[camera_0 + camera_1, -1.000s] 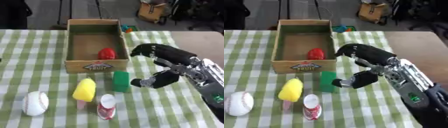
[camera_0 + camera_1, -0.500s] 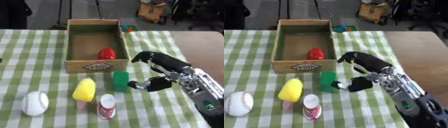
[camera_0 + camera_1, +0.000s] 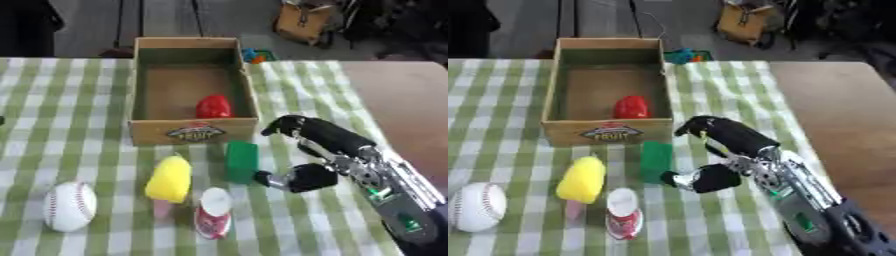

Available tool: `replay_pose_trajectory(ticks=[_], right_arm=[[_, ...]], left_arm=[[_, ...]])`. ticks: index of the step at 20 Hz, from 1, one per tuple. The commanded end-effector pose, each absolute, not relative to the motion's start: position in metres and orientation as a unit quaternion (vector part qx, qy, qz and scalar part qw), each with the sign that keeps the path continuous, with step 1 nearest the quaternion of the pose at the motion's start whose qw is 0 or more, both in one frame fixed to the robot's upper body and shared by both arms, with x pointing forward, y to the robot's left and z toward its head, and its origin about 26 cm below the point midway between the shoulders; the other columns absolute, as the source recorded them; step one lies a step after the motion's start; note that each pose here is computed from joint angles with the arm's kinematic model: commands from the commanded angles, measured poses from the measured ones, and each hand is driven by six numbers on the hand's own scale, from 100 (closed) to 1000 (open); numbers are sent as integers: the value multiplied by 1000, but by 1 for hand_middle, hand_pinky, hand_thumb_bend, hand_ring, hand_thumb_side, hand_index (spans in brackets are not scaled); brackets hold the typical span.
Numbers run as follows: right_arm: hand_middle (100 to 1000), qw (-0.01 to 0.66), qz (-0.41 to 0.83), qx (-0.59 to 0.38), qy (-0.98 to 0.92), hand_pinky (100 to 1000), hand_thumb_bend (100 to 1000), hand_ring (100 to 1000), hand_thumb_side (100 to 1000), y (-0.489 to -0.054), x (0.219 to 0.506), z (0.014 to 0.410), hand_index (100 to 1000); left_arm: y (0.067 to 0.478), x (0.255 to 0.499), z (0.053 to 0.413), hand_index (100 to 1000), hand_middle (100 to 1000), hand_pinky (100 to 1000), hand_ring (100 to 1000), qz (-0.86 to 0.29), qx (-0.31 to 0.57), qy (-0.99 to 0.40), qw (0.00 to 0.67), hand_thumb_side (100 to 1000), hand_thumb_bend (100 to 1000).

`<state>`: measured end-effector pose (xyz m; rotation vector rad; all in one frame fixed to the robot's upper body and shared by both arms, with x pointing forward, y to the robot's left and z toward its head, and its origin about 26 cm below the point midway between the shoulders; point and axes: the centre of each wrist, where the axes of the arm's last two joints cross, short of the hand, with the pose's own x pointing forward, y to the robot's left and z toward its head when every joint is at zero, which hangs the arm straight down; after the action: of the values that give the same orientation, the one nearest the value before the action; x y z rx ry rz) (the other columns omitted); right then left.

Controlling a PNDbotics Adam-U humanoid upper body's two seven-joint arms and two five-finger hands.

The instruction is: Pick up objects on the table and place them in the box.

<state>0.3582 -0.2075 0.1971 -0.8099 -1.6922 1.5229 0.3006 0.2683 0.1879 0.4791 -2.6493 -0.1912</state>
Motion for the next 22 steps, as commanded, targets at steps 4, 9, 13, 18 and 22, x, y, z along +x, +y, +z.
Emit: replay_pose_trajectory(ticks=[4, 9, 13, 18, 22], right_arm=[[848, 352, 584, -320, -657, 932, 608, 962, 753, -211, 357, 204, 909], [848, 372, 588, -302, -651, 932, 608, 962, 753, -210, 361, 194, 909], [848, 373, 589, -302, -650, 932, 608, 962, 753, -210, 361, 193, 909], [848, 373, 589, -302, -650, 932, 608, 962, 753, -210, 361, 193, 909], [846, 374, 593, -299, -647, 938, 648, 967, 726, -207, 366, 194, 927]], left_arm=[[267, 299, 195, 625, 566, 542, 524, -72, 172, -961, 207, 954, 150], [266, 299, 195, 625, 566, 542, 524, -73, 169, -961, 206, 954, 150], [266, 299, 195, 625, 566, 542, 524, -73, 169, -961, 206, 954, 150], [266, 299, 195, 625, 566, 542, 524, -73, 169, -961, 206, 954, 150], [264, 299, 195, 625, 567, 544, 525, -77, 164, -961, 207, 954, 146]])
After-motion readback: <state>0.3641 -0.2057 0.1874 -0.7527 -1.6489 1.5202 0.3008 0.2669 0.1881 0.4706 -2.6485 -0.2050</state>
